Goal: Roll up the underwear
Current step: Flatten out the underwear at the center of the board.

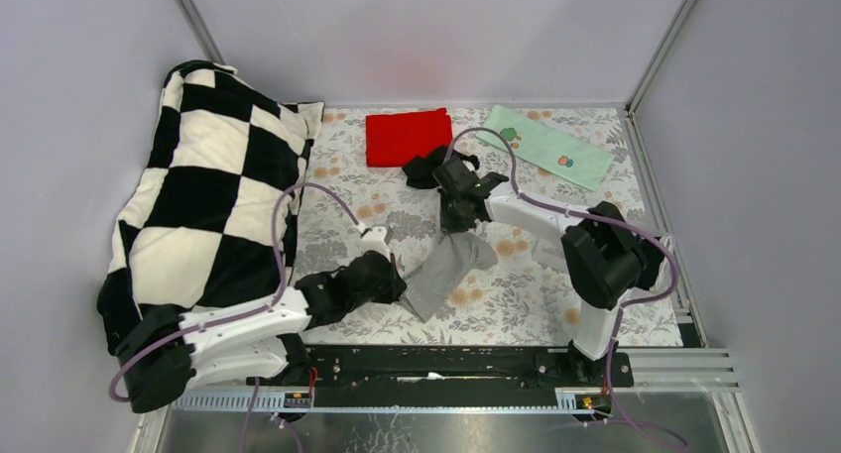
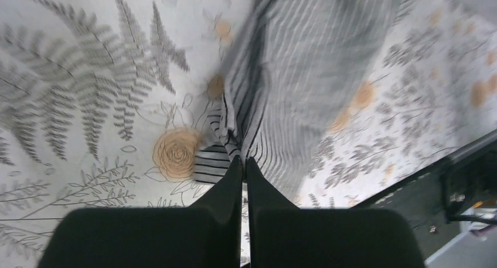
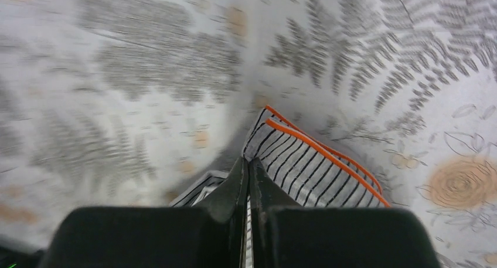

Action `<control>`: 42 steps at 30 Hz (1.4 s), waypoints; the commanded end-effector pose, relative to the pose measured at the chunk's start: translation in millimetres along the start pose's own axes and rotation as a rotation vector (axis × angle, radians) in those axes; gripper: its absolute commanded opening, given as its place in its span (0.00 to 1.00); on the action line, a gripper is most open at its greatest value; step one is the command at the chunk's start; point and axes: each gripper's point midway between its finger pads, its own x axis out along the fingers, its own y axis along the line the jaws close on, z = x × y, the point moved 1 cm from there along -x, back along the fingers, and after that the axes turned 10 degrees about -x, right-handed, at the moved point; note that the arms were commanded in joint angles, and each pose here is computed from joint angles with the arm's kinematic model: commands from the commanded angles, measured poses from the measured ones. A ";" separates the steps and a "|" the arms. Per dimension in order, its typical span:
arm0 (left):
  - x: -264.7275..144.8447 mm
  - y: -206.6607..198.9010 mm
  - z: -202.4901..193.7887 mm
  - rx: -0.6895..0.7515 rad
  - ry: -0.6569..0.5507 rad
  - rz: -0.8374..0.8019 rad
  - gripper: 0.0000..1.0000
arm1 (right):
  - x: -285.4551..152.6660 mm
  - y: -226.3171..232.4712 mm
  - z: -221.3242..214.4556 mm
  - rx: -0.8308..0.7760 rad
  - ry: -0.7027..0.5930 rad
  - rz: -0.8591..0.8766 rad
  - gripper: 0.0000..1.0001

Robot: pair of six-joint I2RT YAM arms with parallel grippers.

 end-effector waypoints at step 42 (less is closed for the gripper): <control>-35.6 24.8 93.5 -0.301 -0.317 0.035 0.93 | -51.5 -36.9 -15.6 0.281 -0.212 0.119 0.60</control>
